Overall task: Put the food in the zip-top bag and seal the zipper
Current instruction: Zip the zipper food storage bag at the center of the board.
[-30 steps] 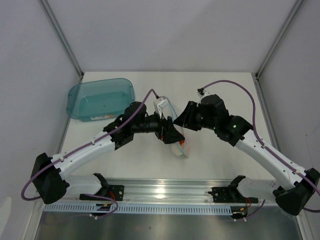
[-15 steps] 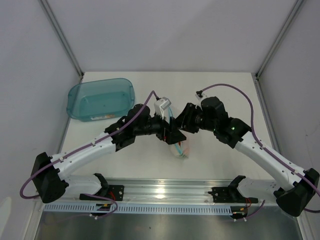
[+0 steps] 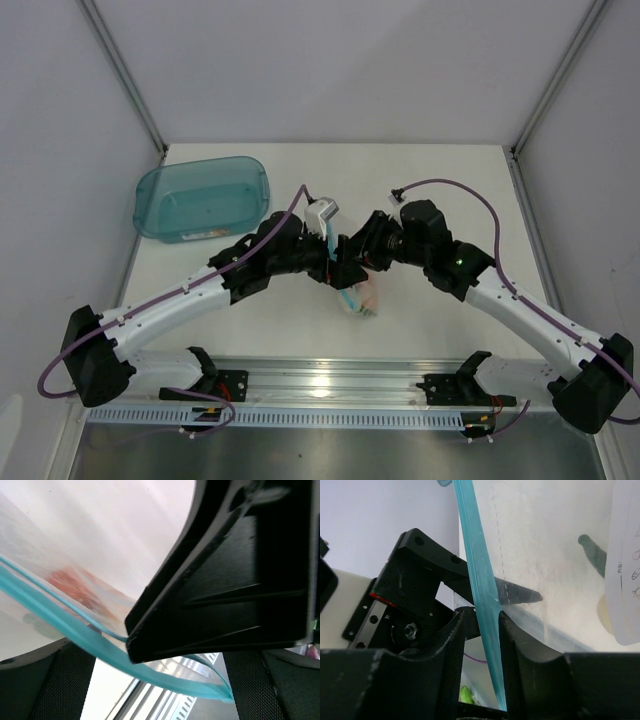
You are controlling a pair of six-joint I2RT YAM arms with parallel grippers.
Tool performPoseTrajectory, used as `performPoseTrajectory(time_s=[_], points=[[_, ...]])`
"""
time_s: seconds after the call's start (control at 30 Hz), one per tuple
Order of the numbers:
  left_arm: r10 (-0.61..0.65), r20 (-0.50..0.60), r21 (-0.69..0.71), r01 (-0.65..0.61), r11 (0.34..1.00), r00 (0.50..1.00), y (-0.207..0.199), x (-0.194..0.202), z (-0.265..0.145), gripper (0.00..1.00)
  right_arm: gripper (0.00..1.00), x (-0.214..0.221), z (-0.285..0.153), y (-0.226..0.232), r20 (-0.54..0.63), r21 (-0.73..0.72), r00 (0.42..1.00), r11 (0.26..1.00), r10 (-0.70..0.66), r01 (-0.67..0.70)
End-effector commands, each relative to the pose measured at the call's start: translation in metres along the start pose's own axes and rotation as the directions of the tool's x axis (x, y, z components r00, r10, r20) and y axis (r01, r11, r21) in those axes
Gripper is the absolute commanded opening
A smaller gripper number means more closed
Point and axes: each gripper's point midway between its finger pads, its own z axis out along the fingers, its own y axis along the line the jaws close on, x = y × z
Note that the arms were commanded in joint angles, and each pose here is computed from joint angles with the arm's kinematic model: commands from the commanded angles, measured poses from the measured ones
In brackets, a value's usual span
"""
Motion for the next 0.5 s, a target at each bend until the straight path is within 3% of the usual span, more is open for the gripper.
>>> performPoseTrajectory(time_s=[0.0, 0.27, 0.47], points=[[0.008, 0.052, -0.027, -0.006, 1.000, 0.999, -0.0079, -0.0172, -0.0095, 0.99, 0.35, -0.0080, -0.0061, 0.0154, 0.043, -0.052, 0.999, 0.999, 0.020, -0.018], [0.017, 0.033, -0.051, -0.015, 0.999, 0.999, -0.0023, -0.0103, -0.0094, 0.89, 0.36, -0.0078, -0.0025, 0.0096, 0.045, -0.027, 0.999, 0.999, 0.021, -0.020], [0.025, 0.039, -0.057, -0.023, 0.998, 0.999, -0.0019, -0.0123, -0.0113, 0.66, 0.35, -0.0064, 0.0028, 0.0075, 0.037, -0.019, 0.999, 1.000, 0.020, -0.019]])
